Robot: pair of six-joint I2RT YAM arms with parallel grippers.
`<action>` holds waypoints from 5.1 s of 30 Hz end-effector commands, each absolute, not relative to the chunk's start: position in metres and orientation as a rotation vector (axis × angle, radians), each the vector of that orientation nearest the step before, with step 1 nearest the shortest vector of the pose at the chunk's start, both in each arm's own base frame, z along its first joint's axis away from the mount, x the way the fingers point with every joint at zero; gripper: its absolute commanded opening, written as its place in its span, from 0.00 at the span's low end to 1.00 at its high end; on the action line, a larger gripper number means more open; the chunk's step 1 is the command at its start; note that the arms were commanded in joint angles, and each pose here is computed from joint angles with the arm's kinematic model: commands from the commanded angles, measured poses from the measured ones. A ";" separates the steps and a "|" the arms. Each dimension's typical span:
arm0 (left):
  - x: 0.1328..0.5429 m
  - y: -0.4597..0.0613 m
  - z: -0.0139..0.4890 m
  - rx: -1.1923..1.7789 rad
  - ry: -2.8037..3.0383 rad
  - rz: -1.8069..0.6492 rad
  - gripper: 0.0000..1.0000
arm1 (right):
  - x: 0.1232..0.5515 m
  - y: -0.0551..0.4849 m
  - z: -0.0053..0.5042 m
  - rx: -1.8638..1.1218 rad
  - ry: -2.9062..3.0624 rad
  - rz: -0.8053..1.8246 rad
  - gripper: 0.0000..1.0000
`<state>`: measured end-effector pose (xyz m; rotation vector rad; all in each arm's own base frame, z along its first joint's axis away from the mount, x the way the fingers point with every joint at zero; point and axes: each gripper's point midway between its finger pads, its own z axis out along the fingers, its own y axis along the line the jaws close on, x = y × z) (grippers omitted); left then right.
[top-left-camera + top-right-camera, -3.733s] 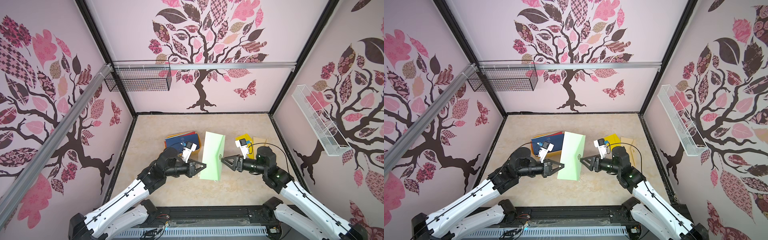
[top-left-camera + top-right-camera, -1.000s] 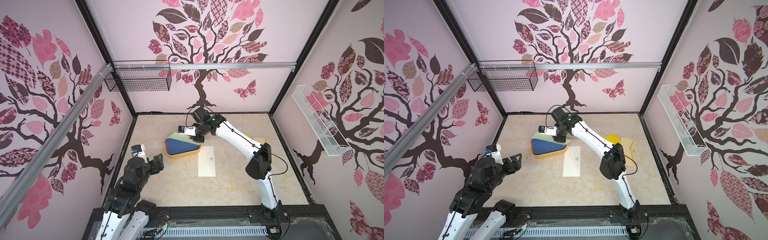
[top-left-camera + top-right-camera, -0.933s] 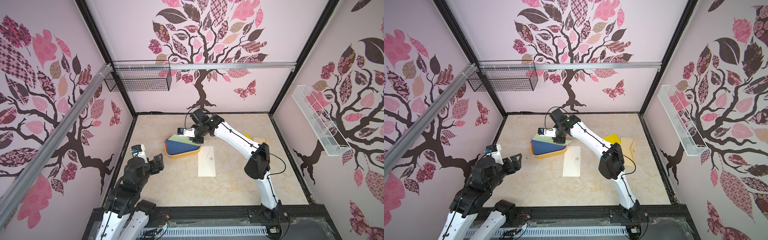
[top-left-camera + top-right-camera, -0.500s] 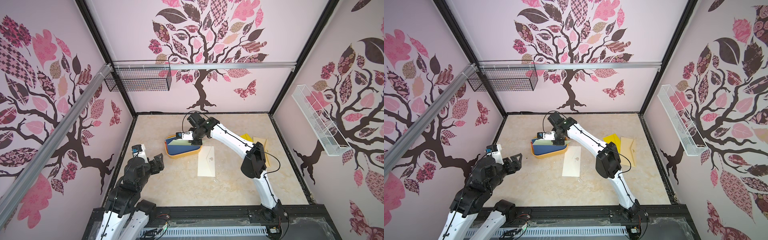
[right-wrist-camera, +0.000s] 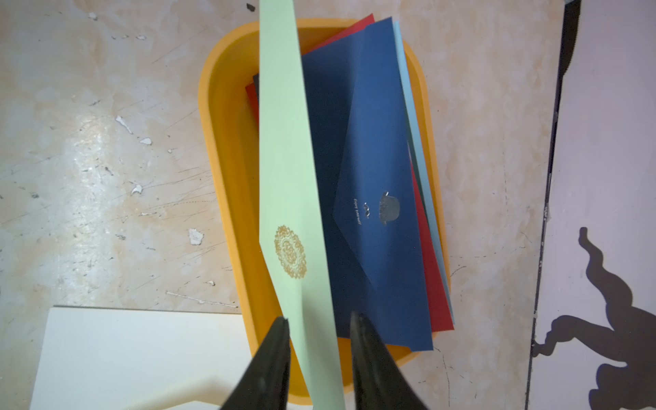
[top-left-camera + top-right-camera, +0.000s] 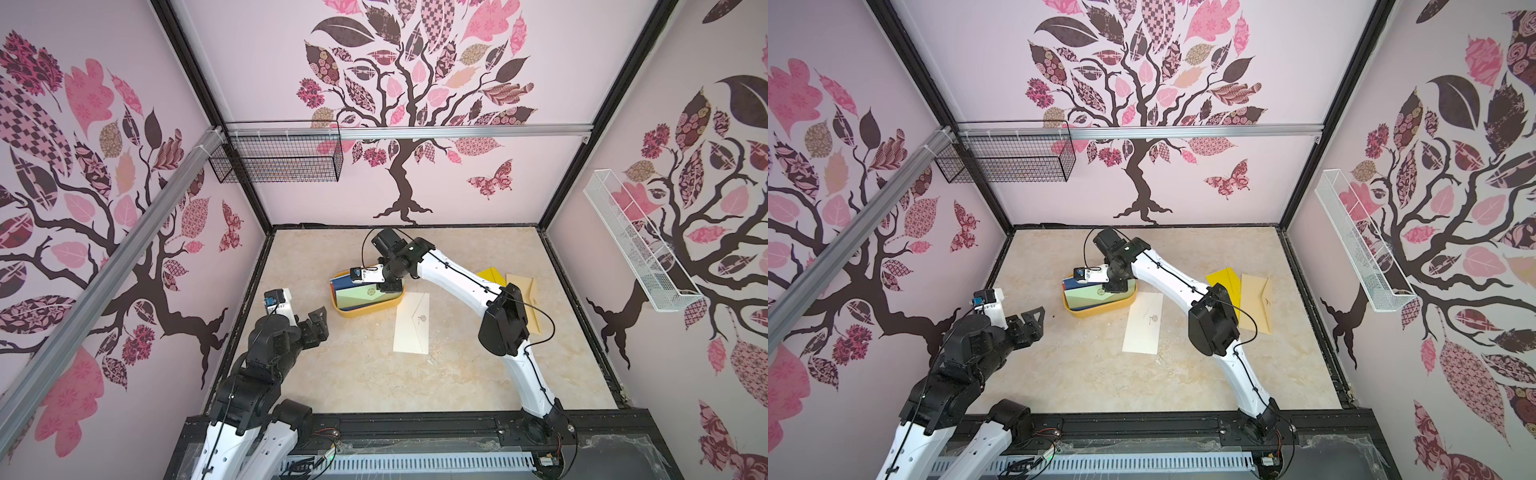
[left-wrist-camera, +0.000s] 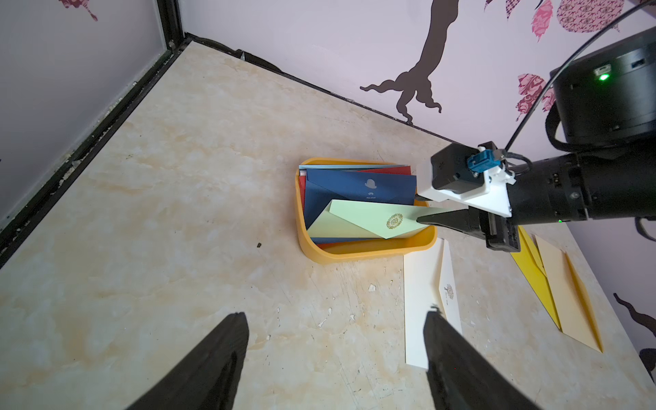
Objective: Put the sealed envelopes into the storage box
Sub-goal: Place the envelope in the storage box, then adjust the envelope in the storage box, then pick up the envelope from the center of the board.
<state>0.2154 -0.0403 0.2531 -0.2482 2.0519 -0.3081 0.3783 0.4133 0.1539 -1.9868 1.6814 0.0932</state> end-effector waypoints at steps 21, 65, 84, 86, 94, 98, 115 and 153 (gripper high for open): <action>0.217 -0.042 0.256 -0.235 2.037 -0.321 0.82 | 0.404 0.425 0.232 -1.445 1.801 0.192 0.27; 0.218 -0.048 0.255 -0.209 2.041 -0.346 0.82 | 0.440 0.441 0.155 -0.847 2.359 0.544 0.00; 0.232 -0.163 0.197 -0.015 2.304 -0.961 0.72 | 0.355 0.260 0.236 -0.336 2.318 0.600 0.35; 0.235 -0.177 0.176 0.019 2.378 -0.913 0.72 | 0.340 0.241 0.220 -0.281 2.348 0.600 0.39; 0.252 -0.214 0.096 0.049 2.593 -0.816 0.67 | 0.289 0.219 0.143 -0.139 2.513 0.723 0.44; 0.257 -0.227 0.076 0.088 2.647 -0.789 0.65 | 0.286 0.222 0.121 -0.072 2.535 0.784 0.44; 0.256 -0.246 0.026 0.098 2.754 -0.774 0.63 | 0.309 0.239 0.052 0.095 2.676 0.795 0.46; 0.233 -0.286 0.022 0.193 2.780 -0.842 0.50 | 0.299 0.225 -0.007 0.339 2.803 1.078 0.45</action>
